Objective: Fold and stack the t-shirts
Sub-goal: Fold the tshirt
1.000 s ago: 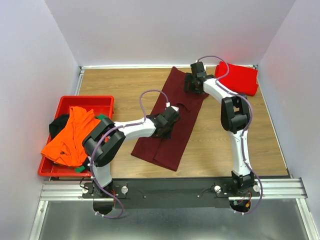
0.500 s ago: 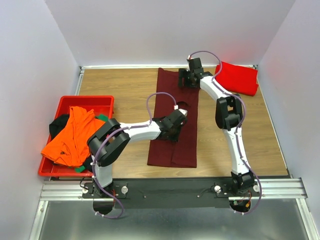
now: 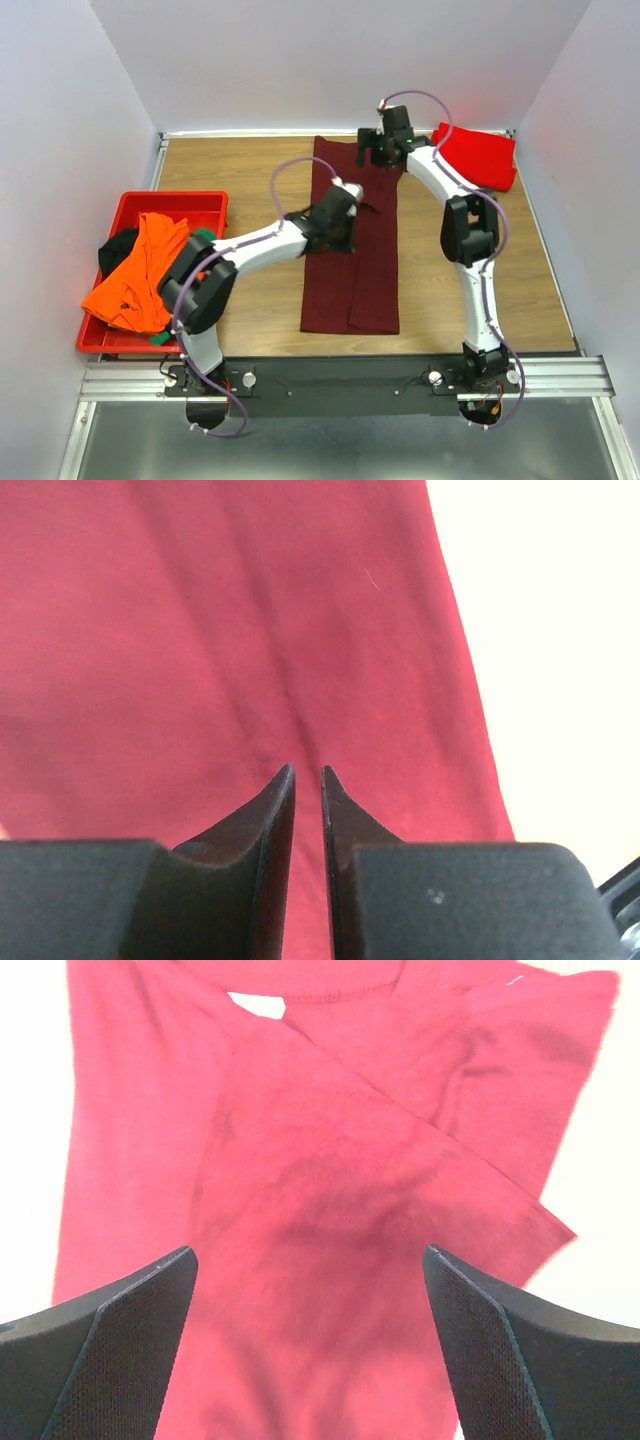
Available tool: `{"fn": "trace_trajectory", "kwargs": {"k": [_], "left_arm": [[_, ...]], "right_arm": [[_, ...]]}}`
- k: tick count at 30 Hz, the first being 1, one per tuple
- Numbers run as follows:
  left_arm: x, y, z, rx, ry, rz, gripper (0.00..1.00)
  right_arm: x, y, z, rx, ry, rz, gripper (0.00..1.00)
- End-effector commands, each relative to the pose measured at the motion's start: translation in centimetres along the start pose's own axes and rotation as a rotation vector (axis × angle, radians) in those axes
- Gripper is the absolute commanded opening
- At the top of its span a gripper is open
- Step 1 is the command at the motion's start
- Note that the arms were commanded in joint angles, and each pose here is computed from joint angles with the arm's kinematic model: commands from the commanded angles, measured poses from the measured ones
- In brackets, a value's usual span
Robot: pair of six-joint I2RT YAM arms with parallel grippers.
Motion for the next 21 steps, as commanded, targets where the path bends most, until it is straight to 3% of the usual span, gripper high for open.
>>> {"fn": "trace_trajectory", "kwargs": {"k": [1,8,9,10,12,13,14,21], "left_arm": [[3.0,3.3,-2.7,0.119,-0.113,-0.022,0.24],[3.1,6.5,-3.0,0.193,-0.125,-0.022,0.23],[3.0,6.5,-3.1,0.192,-0.125,-0.017,0.23],[2.8,6.7,-3.1,0.196,-0.124,-0.018,0.23],[2.5,6.8,-3.3,0.2,-0.118,-0.007,0.23],[2.3,6.9,-3.1,0.203,-0.114,-0.011,0.23],[2.1,7.0,-3.1,0.205,-0.115,-0.014,0.23],[0.9,7.7,-2.5,0.241,-0.077,-0.01,0.22]], "right_arm": [[7.6,0.1,-4.4,-0.084,-0.147,0.03,1.0],[12.3,0.0,2.1,-0.219,-0.015,0.029,1.0],[12.2,-0.7,4.7,-0.222,0.031,0.076,0.98],[12.8,-0.3,6.1,-0.218,0.049,0.077,0.96],[14.6,-0.3,9.0,-0.232,0.083,0.085,0.82],[15.1,0.3,10.2,-0.221,0.102,0.077,0.68],[15.6,0.6,11.2,-0.227,0.119,0.072,0.64],[19.2,2.4,19.1,-0.212,0.243,0.057,0.61]]}}
Point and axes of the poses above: each gripper's point midway between its finger pads, its own x axis back along the fingers, its own y axis along the line the jaws close on, z = x × y, the point moved 10 cm from there along x, back along the fingers, and after that the axes turned 4 degrees about -x, right-handed, at the moved point
